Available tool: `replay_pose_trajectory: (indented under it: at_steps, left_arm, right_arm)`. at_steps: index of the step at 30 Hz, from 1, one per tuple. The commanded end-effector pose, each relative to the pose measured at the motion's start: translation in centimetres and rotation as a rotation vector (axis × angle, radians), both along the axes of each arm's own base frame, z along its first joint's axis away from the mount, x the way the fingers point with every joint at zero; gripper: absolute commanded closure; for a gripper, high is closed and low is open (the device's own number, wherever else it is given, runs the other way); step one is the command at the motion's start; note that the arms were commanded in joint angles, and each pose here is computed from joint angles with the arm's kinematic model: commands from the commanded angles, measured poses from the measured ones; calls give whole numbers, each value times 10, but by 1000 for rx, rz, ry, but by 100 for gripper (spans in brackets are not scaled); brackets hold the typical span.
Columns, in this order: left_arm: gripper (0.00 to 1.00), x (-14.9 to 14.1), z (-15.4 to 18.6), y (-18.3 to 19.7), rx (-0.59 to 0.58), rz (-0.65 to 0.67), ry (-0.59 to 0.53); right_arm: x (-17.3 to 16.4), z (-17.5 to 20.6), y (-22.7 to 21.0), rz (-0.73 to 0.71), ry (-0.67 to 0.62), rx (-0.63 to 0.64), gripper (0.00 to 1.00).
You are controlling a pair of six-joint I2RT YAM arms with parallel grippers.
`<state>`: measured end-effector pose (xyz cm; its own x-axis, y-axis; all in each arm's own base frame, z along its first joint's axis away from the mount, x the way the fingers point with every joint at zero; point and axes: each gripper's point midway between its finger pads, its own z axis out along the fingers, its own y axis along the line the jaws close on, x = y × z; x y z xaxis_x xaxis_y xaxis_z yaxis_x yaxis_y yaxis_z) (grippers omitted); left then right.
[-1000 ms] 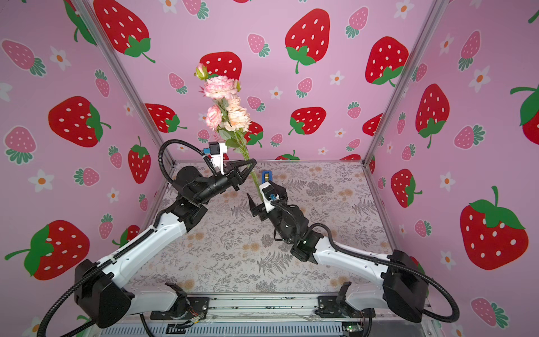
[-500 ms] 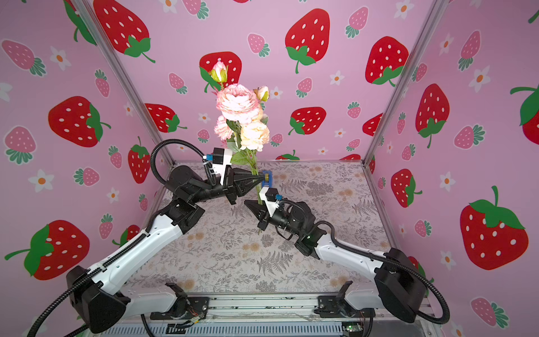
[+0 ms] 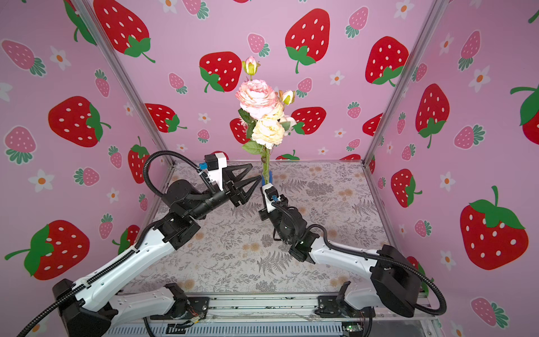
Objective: Wrap bouquets with tape
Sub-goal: Wrap the tape around the bouquet.
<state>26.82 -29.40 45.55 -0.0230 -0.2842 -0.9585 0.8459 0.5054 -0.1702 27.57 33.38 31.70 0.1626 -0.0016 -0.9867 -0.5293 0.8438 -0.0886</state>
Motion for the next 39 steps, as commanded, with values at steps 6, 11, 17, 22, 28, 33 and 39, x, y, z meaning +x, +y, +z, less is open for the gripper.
replay_pose_trajectory:
  at_steps: [6, 11, 17, 22, 28, 33, 39]
  left_arm:
    - [34, 24, -5, -14, -6, 141, 66]
    - [39, 34, -5, -10, -34, 194, 81]
    - [38, 19, 2, -13, -77, 121, 40]
    - [38, 11, 2, -17, -78, 72, 25]
    - [38, 22, 1, -6, -100, 157, 49]
    - [42, 30, 6, -3, -132, 195, 65]
    - [48, 35, 13, -8, -157, 185, 81]
  right_arm:
    - [18, 14, -19, -241, -41, -25, 100]
    - [17, 12, -20, -263, -44, -33, 100]
    - [18, 11, -22, -276, -41, -33, 100]
    - [19, 13, -20, -274, -36, -22, 100]
    - [20, 12, -20, -280, -34, -34, 100]
    - [18, 10, -20, -290, -37, -51, 100]
    - [19, 9, -17, -311, -45, -68, 100]
